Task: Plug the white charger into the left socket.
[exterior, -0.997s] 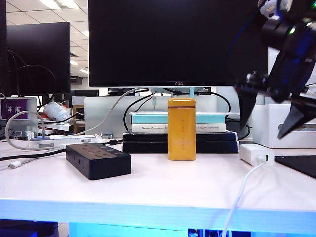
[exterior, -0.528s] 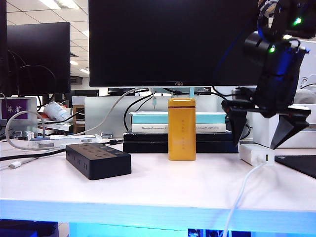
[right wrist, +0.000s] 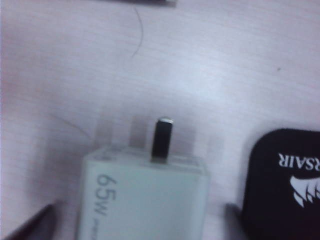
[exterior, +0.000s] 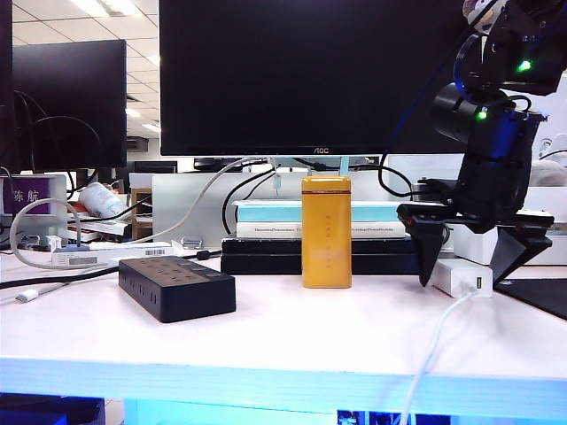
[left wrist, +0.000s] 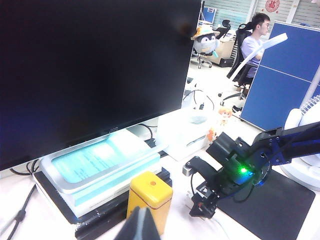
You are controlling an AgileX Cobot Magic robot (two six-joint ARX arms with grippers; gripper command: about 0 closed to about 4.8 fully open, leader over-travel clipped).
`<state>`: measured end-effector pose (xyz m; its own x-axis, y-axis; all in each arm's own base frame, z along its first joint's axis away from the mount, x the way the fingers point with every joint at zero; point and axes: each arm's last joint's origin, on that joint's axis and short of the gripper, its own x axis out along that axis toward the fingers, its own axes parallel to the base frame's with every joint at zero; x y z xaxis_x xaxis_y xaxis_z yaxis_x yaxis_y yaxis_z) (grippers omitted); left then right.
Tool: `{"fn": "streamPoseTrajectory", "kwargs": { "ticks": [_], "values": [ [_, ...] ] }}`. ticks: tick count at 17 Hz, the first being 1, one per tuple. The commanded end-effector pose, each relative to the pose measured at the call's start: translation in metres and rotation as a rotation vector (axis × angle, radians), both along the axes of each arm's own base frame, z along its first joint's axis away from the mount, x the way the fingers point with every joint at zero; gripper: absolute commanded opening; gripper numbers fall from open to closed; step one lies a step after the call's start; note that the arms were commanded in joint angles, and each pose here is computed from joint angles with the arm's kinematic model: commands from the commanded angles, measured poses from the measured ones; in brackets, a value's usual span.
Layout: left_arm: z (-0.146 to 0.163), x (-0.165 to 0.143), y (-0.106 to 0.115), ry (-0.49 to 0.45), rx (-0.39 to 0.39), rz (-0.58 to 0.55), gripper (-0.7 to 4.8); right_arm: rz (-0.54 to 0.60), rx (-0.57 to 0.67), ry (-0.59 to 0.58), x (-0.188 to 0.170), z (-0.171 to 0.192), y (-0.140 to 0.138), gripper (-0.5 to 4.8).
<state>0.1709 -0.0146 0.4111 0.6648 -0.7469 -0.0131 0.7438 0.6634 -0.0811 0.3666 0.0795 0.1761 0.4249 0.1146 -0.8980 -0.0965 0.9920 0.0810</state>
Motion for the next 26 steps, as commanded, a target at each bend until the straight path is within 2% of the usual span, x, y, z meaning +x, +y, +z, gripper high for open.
{"fn": "streamPoseTrajectory", "kwargs": {
  "ticks": [1,5,8,11,12,14,16,17,19,21,24,26],
  "values": [
    [0.002,-0.002,0.0,-0.011,-0.001,-0.004,-0.05,0.005,-0.011,0.058,-0.001,0.007,-0.001,1.76],
    [0.003,-0.002,0.0,-0.011,-0.001,-0.003,-0.05,0.005,-0.011,0.044,0.008,0.044,0.0,1.78],
    [0.002,-0.002,0.0,-0.011,-0.001,-0.002,-0.05,-0.048,0.024,0.005,0.003,0.075,0.0,1.78],
    [0.002,-0.002,0.0,-0.011,-0.001,-0.003,-0.05,-0.178,0.124,-0.063,-0.019,0.115,-0.005,1.78],
    [0.002,-0.002,0.0,-0.011,-0.001,-0.003,-0.05,-0.162,0.177,-0.107,-0.029,0.133,-0.005,1.78],
    [0.003,-0.002,0.0,-0.011,-0.001,-0.003,-0.05,-0.112,0.374,-0.174,-0.046,0.165,-0.004,1.78],
    [0.003,-0.002,0.0,-0.012,-0.001,-0.003,-0.05,-0.164,0.733,-0.251,-0.061,0.205,-0.002,1.78],
    [0.003,-0.002,0.0,-0.012,-0.001,-0.003,-0.05,-0.18,0.843,-0.292,-0.064,0.219,-0.002,1.78],
    [0.003,-0.002,0.0,-0.011,-0.001,-0.004,-0.05,-0.191,1.031,-0.398,-0.064,0.242,0.007,1.78],
    [0.003,-0.002,0.0,-0.011,-0.001,-0.004,-0.05,-0.213,1.151,-0.447,-0.062,0.252,0.015,1.78],
    [0.003,-0.002,0.0,-0.012,-0.001,-0.004,-0.05,-0.333,1.307,-0.413,-0.067,0.259,0.038,1.78],
    [0.003,-0.002,0.0,-0.011,-0.001,-0.004,-0.05,-0.476,1.473,-0.26,-0.071,0.259,0.05,1.78]
  ]
}}
